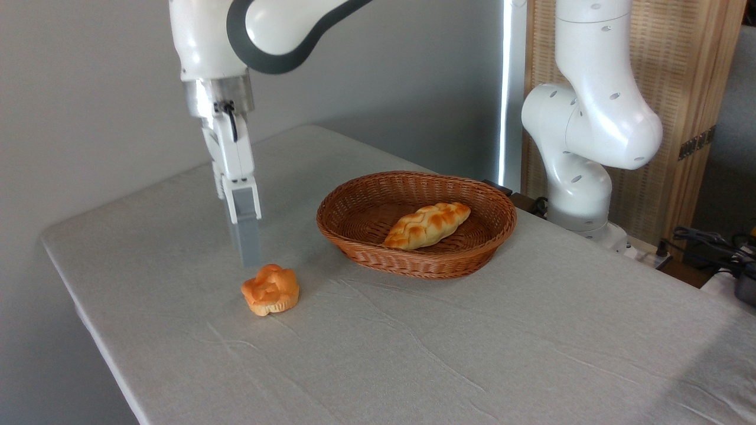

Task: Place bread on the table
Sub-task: 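Open the gripper, release the bun, and raise the gripper away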

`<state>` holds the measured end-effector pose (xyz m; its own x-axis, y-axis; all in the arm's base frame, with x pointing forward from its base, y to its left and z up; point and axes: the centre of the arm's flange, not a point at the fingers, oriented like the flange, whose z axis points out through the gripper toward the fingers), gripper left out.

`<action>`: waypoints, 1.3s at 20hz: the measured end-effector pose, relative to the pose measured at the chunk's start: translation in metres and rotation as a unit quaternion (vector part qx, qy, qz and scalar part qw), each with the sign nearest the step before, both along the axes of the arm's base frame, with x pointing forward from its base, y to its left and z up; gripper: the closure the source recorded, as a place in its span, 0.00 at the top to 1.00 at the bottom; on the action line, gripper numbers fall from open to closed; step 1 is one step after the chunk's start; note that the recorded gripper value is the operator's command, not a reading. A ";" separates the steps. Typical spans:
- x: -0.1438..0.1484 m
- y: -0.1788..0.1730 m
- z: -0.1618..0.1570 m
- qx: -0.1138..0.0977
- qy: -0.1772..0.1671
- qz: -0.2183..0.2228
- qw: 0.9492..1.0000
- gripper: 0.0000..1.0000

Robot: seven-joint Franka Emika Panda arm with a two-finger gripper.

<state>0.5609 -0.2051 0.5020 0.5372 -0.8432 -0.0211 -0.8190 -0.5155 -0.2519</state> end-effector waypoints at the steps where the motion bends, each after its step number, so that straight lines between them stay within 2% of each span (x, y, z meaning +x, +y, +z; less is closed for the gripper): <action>1: 0.004 0.005 0.012 -0.022 -0.005 0.021 1.000 1.00; 3: 0.012 0.027 0.035 -0.057 0.000 0.062 0.996 1.00; 5: 0.016 0.055 0.059 -0.081 0.021 0.102 0.991 1.00; 8: 0.016 0.095 0.088 -0.121 0.053 0.151 0.980 1.00; 10: 0.015 0.125 0.100 -0.143 0.068 0.159 0.974 1.00; 12: 0.007 0.156 0.113 -0.158 0.082 0.144 0.973 1.00; 15: -0.006 0.177 0.127 -0.162 0.092 0.138 0.973 1.00; 19: -0.011 0.178 0.133 -0.162 0.088 0.138 0.973 1.00; 23: -0.011 0.178 0.133 -0.145 0.085 0.135 0.976 1.00; 26: -0.010 0.177 0.134 -0.140 0.081 0.134 0.978 1.00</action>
<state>0.5509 -0.0280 0.6355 0.7484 -0.6575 0.0875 -0.6626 -0.7471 0.0526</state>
